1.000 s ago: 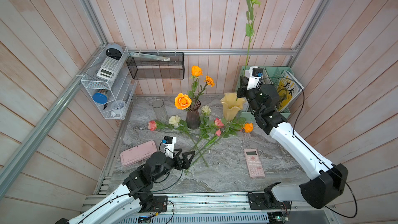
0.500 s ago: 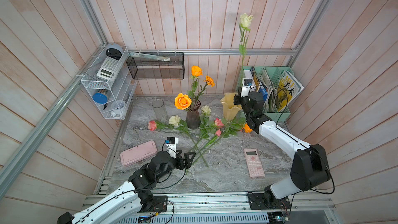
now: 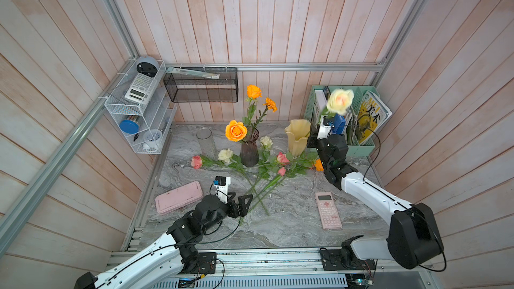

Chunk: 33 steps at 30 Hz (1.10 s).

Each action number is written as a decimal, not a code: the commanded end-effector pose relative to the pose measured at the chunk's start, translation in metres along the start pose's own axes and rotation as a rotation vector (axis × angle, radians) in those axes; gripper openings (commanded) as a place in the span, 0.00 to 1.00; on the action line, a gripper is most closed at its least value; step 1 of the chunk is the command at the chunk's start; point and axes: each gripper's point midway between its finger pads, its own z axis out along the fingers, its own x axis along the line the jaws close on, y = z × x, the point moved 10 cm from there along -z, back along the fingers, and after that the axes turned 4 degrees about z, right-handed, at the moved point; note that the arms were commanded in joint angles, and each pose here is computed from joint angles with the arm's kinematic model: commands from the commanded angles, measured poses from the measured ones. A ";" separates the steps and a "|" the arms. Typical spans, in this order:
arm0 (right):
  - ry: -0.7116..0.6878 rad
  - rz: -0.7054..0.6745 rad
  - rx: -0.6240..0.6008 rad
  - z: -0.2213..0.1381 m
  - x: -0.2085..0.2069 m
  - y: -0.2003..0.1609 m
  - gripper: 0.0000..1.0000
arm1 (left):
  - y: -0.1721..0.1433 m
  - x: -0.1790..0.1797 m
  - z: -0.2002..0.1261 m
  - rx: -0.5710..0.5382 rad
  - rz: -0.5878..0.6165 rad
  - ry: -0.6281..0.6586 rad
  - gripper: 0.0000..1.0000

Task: Arrange the flowers in different vases according to their colors
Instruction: Insert the flower into the vase, then pick up the flower at the center of the board.

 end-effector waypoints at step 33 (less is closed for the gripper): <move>0.138 0.254 0.549 -0.101 -0.003 -0.044 0.51 | 0.080 -0.034 0.161 0.545 0.709 0.201 0.98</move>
